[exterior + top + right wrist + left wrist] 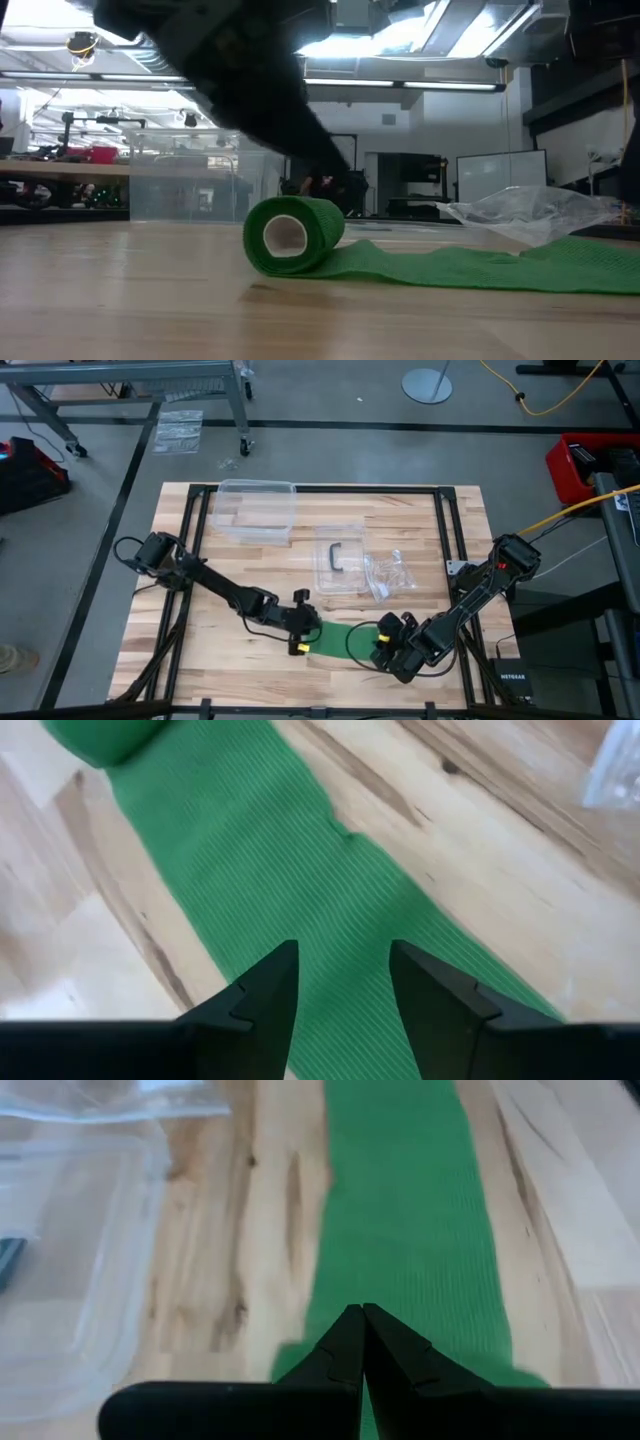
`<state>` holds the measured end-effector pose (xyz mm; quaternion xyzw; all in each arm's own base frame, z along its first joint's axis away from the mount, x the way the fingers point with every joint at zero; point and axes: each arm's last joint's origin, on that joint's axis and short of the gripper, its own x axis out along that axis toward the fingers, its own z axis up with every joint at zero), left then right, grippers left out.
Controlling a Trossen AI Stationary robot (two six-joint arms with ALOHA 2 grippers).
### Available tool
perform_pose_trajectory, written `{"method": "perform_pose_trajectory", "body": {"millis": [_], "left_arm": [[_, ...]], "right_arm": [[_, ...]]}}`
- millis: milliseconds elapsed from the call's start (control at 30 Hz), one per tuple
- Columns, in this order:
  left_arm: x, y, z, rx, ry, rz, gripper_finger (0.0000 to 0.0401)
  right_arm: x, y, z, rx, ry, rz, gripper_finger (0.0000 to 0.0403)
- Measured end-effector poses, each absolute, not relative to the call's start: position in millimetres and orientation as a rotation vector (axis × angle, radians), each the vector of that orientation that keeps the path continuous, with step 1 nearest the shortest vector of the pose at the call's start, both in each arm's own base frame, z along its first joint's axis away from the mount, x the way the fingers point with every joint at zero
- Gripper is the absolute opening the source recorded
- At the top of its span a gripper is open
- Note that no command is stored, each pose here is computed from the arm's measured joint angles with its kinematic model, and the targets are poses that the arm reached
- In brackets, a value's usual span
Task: Roll bandage
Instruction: Roll the green bandage
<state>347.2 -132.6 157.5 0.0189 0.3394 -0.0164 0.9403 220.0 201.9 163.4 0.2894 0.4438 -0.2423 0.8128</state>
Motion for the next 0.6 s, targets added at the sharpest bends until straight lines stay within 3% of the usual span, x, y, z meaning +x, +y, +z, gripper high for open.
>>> {"method": "perform_pose_trajectory", "body": {"millis": [333,600], "left_arm": [[360.9,-141.6,121.1,0.026,0.697,-0.058,0.0],[358.2,-142.8,114.2,-0.003,0.75,-0.047,0.0]], "right_arm": [[223.7,204.4,165.8,0.616,0.901,-0.482,0.0165],[224.3,205.1,166.0,0.625,0.899,-0.474,0.0165]]}}
